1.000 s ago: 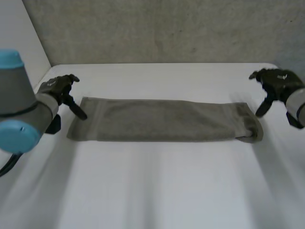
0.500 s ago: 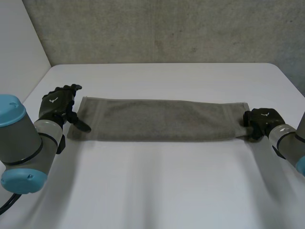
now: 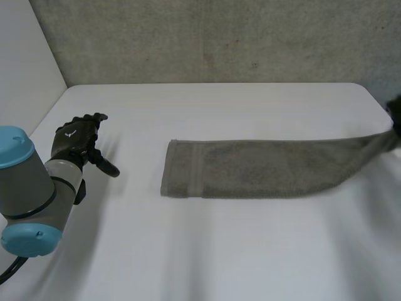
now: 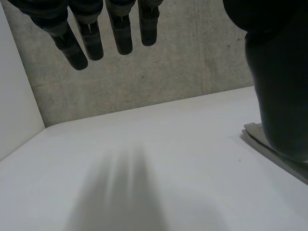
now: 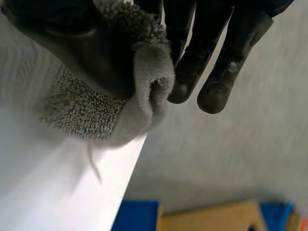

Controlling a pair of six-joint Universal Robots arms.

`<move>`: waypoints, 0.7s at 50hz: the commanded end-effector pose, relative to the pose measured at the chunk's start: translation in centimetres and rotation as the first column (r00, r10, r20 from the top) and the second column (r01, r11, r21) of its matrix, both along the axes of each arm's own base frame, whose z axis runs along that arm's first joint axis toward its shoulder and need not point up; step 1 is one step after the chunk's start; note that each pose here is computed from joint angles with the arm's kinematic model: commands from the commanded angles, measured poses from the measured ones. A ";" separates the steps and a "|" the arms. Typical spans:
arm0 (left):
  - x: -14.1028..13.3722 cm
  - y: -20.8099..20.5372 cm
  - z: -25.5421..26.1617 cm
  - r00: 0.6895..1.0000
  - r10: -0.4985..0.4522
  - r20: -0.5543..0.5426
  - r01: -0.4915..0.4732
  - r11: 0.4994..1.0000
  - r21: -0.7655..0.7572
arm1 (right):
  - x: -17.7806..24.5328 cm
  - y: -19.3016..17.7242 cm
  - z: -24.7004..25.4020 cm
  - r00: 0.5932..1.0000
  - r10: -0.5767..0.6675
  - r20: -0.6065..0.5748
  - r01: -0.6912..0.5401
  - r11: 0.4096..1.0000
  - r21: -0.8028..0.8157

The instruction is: Fold the towel.

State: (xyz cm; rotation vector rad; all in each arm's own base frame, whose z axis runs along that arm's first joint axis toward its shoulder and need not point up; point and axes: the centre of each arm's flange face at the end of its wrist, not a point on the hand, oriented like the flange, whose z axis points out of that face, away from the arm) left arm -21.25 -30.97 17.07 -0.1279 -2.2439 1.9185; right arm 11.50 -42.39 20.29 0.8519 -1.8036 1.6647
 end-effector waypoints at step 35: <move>-1.1 0.9 -1.2 0.999 -0.040 0.015 0.039 0.999 0.032 | 15.7 13.7 -4.7 0.877 0.389 0.282 -0.449 0.871 0.197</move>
